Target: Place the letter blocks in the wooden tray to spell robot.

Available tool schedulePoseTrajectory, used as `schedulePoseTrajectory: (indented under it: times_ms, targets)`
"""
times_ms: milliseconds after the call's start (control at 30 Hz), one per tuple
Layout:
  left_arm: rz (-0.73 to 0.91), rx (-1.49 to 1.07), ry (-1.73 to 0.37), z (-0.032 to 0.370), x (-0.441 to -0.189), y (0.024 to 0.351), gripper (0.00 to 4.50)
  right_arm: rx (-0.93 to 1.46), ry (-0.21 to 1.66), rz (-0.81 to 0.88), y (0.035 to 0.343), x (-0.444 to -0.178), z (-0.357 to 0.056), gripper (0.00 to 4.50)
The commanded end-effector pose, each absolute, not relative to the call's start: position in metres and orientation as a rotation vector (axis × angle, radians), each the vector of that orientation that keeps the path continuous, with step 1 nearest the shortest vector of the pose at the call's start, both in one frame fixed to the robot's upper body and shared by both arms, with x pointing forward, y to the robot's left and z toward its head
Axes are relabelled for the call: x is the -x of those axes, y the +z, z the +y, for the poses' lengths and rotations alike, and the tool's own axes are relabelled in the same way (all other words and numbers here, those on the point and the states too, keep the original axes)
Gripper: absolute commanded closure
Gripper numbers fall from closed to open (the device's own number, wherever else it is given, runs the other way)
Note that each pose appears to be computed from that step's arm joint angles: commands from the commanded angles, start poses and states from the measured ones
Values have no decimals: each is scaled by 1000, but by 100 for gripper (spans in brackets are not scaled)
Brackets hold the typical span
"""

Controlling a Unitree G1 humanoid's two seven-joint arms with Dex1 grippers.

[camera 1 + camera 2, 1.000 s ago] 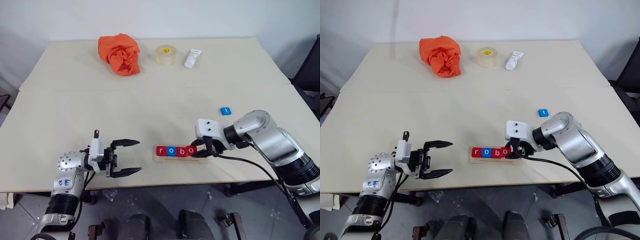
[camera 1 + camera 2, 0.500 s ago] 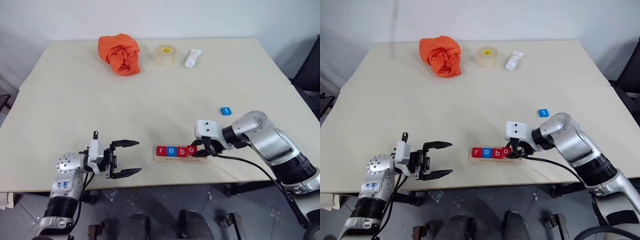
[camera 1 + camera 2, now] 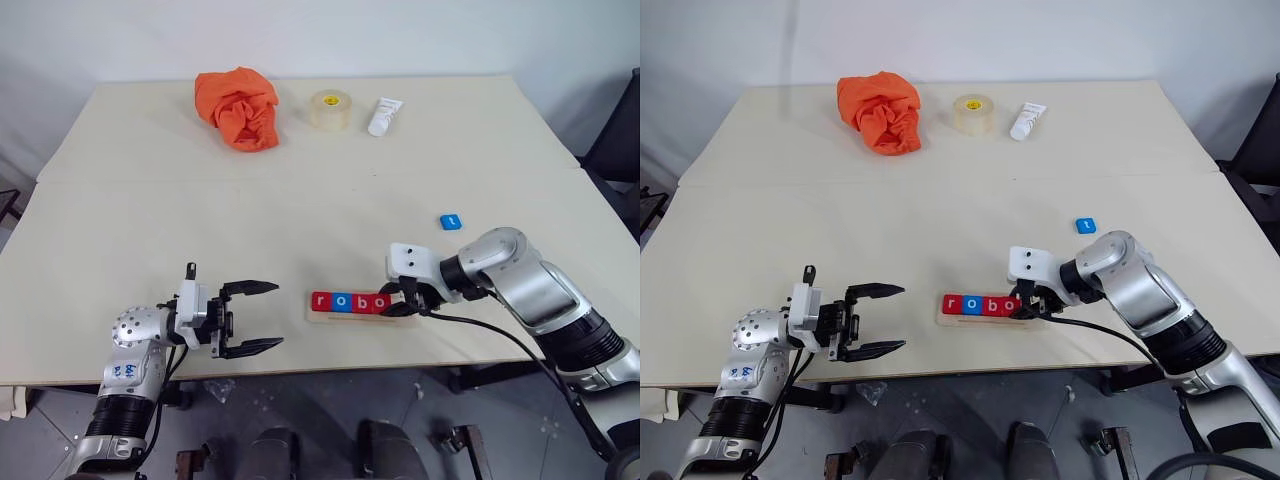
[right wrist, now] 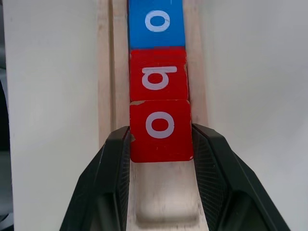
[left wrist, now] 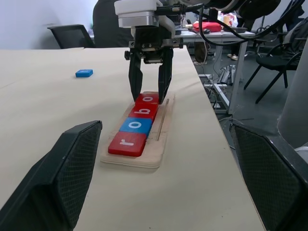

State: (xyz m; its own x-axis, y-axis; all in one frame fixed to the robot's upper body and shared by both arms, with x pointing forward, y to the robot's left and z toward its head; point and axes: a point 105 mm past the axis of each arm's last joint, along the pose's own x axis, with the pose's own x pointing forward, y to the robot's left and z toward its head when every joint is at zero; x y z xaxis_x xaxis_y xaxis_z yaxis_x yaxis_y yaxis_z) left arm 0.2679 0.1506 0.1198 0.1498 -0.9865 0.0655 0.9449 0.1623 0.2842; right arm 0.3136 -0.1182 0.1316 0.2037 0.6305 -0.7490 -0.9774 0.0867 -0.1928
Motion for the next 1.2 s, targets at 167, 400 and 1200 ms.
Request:
schedulePoseTrajectory:
  times_ms: [167,400,1200]
  targets:
    - [-288,-203,-1379,155,-268,126,0,781,1304,562,135,-308,-119,140]
    - [-289,-202,-1382,154,-270,126,0,758,1276,503,163,-304,-121,3]
    - [-286,-202,-1484,147,-288,133,0,262,553,127,179,-312,-291,3]
